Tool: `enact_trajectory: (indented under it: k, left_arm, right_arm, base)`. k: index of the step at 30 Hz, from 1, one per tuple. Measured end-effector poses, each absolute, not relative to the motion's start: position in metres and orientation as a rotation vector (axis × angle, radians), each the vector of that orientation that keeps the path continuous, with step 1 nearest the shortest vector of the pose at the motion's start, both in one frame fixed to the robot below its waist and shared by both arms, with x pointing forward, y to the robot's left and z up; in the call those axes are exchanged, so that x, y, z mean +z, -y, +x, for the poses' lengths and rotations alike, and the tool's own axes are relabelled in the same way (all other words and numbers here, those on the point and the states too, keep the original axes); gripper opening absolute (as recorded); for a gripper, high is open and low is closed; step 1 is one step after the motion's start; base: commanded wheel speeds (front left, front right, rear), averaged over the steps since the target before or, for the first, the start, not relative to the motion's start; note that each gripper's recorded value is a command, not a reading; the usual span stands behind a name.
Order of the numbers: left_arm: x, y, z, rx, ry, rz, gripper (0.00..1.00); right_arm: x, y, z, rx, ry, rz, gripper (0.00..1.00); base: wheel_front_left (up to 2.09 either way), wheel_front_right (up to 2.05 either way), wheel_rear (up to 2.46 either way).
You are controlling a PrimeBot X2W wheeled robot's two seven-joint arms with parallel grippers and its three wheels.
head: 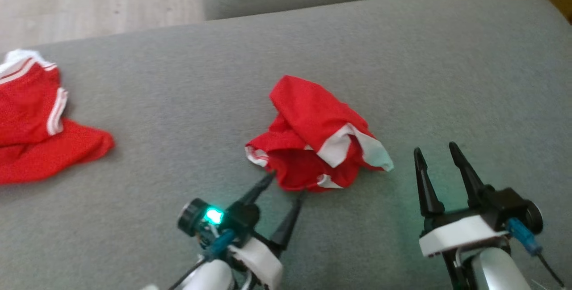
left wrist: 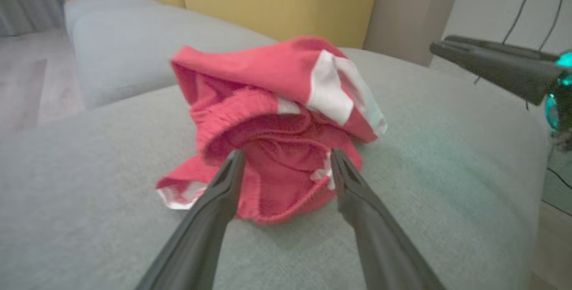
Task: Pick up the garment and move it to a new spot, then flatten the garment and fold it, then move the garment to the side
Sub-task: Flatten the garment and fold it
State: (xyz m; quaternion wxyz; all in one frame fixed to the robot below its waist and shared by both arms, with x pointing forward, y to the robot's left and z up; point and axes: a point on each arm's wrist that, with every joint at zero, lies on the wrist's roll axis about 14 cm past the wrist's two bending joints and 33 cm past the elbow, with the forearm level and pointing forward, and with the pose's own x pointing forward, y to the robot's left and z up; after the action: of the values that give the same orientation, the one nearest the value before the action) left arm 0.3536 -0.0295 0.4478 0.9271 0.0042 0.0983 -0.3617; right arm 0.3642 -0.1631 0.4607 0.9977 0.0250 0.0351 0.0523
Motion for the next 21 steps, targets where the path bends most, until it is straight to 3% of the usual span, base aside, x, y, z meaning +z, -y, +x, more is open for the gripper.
enact_trajectory:
  k: [6,17,18,19,20,21]
  left_arm:
    - [0.412,0.055,0.345,-0.849,-0.347,0.039,1.00]
    - [0.383,0.073,0.355,-0.914,-0.441,0.113,1.00]
    - [0.380,0.074,0.354,-0.922,-0.450,0.123,0.94]
    - [0.379,0.074,0.354,-0.925,-0.457,0.124,0.48]
    - [0.379,0.074,0.354,-0.925,-0.457,0.124,0.14]
    - [0.378,0.076,0.354,-0.928,-0.462,0.117,0.00]
  right_arm:
    - [0.462,0.182,0.361,0.045,-0.069,0.062,1.00]
    - [0.457,0.201,0.350,-0.021,-0.086,0.068,1.00]
    - [0.457,0.202,0.350,-0.024,-0.088,0.068,1.00]
    - [0.457,0.202,0.350,-0.025,-0.089,0.067,1.00]
    - [0.457,0.202,0.350,-0.025,-0.089,0.067,1.00]
    - [0.457,0.202,0.349,-0.026,-0.090,0.067,1.00]
  base:
    - [0.00,0.00,0.00]
    - [0.00,0.00,0.00]
    - [0.00,0.00,0.00]
    - [0.00,0.00,0.00]
    - [0.00,0.00,0.00]
    - [0.00,0.00,0.00]
